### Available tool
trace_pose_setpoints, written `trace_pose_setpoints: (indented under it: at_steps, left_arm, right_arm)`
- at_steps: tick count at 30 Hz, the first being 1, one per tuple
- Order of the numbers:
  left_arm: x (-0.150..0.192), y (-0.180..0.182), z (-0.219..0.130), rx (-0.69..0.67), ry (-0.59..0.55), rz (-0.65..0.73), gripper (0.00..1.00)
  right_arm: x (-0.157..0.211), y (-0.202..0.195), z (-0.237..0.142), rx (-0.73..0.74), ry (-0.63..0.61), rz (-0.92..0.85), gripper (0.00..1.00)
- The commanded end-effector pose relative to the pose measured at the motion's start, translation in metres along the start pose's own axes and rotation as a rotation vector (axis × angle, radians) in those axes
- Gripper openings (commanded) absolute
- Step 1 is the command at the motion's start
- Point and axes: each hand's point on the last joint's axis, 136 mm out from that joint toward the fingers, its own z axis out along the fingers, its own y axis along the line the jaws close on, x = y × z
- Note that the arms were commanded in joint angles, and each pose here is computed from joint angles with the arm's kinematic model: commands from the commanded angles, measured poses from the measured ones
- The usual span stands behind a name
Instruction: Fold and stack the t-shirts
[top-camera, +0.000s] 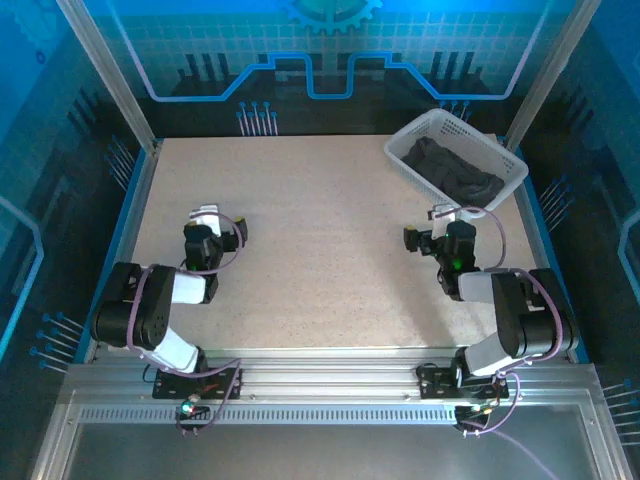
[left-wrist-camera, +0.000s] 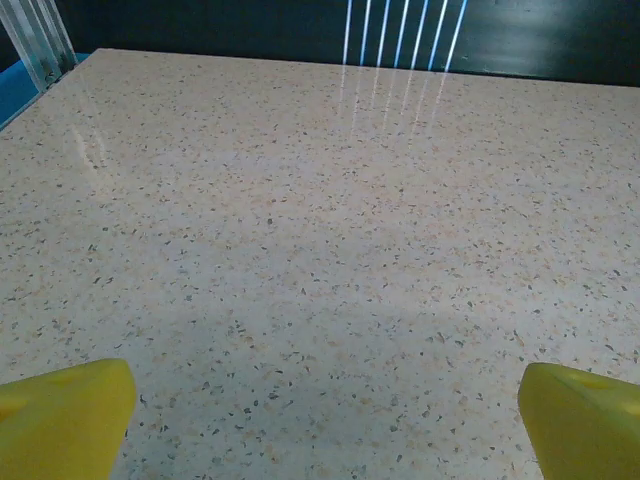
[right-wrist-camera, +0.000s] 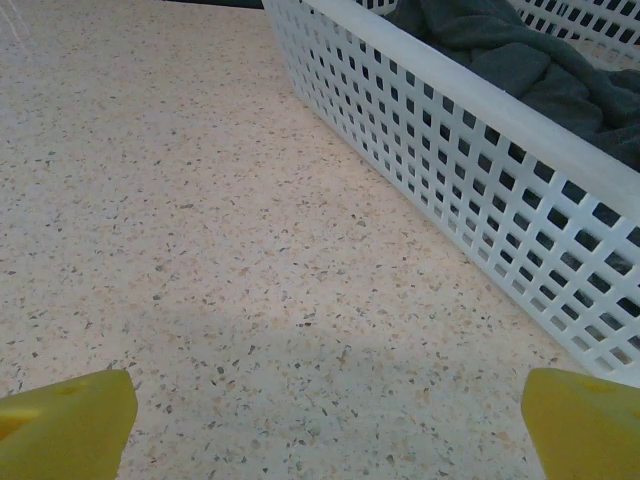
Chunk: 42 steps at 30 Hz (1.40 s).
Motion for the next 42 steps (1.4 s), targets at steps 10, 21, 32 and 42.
trace_pose_setpoints:
  at_steps: [10,21,32,42]
  left_arm:
    - [-0.003,-0.006,-0.001,0.026,-0.004,0.011,0.99]
    - [-0.002,-0.006,-0.001,0.027,-0.003,0.010,0.99]
    - [-0.141,0.000,-0.071,-0.176,-0.154,-0.240,0.99]
    - [-0.177,-0.098,-0.028,0.218,0.293,-0.554,0.99]
  right_arm:
    - [-0.011,-0.003,0.003,0.003,-0.026,-0.008,1.00]
    - [-0.012,-0.003,0.002,0.004,-0.030,-0.008,1.00]
    - [-0.164,-0.017,-0.070,0.126,-0.011,0.315,1.00]
    - [-0.173,-0.066,0.006,0.232,0.440,0.598,0.83]
